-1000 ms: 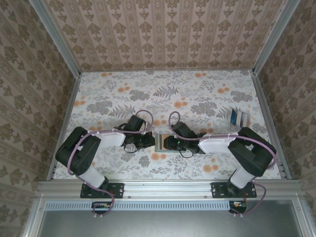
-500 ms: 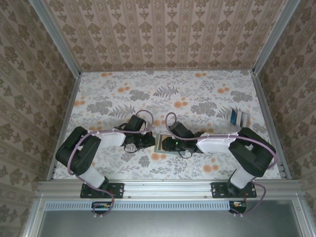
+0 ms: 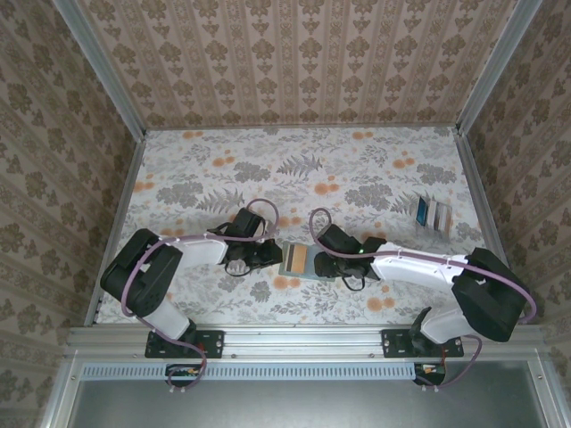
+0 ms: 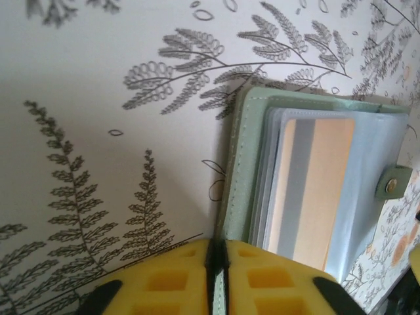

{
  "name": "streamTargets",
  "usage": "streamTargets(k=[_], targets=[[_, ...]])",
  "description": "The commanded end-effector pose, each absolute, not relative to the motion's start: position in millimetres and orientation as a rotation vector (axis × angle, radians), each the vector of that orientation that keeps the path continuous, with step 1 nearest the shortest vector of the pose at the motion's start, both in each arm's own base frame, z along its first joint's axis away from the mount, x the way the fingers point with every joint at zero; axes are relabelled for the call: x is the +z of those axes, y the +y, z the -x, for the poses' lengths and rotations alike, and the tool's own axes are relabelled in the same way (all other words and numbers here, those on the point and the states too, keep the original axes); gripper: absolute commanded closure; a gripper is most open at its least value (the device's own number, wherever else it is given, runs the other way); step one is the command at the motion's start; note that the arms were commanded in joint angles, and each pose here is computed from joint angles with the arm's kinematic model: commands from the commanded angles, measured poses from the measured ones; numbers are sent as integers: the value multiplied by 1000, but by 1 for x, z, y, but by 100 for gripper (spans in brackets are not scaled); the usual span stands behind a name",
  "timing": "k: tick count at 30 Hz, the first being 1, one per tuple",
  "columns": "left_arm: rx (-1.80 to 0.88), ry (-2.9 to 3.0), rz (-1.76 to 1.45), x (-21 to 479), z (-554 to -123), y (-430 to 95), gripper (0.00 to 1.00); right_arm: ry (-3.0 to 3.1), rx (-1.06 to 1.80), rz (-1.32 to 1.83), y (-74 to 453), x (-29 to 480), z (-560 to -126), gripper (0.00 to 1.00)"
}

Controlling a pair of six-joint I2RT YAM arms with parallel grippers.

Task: Put the credit cards into the card holder

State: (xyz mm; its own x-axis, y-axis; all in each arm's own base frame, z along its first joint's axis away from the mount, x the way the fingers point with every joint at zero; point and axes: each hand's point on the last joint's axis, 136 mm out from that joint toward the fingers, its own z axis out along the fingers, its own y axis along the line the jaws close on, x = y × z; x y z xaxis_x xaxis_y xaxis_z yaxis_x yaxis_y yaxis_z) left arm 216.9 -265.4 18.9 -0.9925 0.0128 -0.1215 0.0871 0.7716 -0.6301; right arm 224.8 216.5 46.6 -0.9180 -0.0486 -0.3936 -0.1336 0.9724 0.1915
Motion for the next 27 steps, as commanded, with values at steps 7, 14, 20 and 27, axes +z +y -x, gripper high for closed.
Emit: streamTargets(k=[7,14,20,27], targets=[[-934,2917,-97,21,-198,-241,62,2729,-45,220,201,34,-245,47],[-937,2942,-102,11,-199,-244,58,2695,-164,233,192,36,-254,52],[-1037,2939,-72,13,-202,-257,56,2730,204,146,202,31,-247,69],[-1061,2949,-74,10,-204,-265,56,2705,272,85,188,35,-241,66]])
